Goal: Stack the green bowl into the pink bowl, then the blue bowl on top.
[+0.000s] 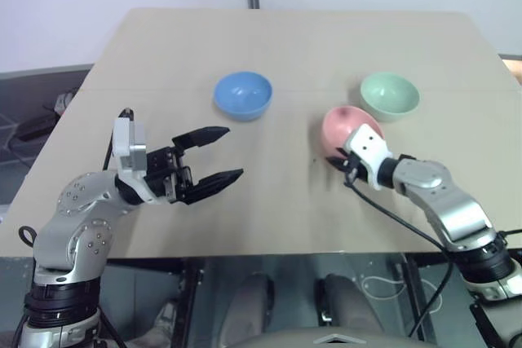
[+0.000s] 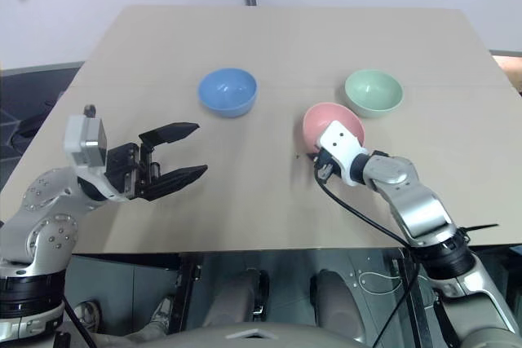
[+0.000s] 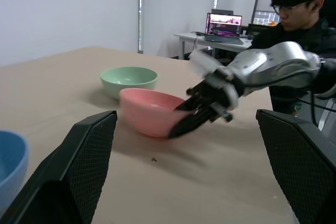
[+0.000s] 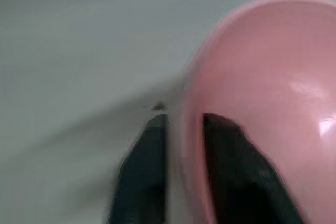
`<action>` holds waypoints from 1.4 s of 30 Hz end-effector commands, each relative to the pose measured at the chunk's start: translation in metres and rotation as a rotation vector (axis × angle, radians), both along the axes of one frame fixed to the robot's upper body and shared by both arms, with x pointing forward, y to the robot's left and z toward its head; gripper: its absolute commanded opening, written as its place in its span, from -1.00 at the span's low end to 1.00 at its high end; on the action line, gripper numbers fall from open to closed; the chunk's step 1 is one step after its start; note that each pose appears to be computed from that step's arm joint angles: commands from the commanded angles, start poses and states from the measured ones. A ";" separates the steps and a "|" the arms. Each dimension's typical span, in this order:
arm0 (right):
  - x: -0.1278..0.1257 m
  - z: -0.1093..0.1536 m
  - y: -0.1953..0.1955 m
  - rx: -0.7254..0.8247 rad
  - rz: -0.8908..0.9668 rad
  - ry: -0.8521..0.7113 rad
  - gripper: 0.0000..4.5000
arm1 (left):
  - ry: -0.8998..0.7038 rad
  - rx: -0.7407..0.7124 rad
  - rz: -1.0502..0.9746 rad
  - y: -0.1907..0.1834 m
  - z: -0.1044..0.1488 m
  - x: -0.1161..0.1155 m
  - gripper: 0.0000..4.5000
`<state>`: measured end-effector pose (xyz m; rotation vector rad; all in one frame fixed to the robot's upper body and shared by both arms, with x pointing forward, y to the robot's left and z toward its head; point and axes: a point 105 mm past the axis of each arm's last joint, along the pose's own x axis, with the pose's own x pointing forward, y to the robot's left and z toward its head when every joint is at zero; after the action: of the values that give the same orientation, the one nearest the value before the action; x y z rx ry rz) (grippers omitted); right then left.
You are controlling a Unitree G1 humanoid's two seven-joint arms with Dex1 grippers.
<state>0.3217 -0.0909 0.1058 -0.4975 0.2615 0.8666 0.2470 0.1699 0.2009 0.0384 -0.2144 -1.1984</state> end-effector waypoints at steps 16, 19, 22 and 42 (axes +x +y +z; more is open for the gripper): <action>0.076 0.087 -0.105 -0.188 -0.139 -0.345 0.54 | -0.043 -0.056 0.019 -0.011 0.007 -0.011 1.00; 0.090 0.068 -0.113 -0.272 -0.113 -0.312 0.54 | -0.030 -0.057 0.019 -0.011 0.005 -0.016 1.00; 0.098 0.054 -0.117 -0.311 -0.100 -0.265 0.54 | -0.029 -0.058 0.039 -0.010 0.005 -0.018 1.00; 0.034 0.124 -0.054 -0.129 0.187 -0.401 -0.99 | -0.075 -0.004 0.417 0.008 -0.002 0.025 1.00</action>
<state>0.3850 -0.1651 0.2104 -0.8513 -0.0425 0.8131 0.2652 0.1711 0.1910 0.0599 -0.2132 -0.8680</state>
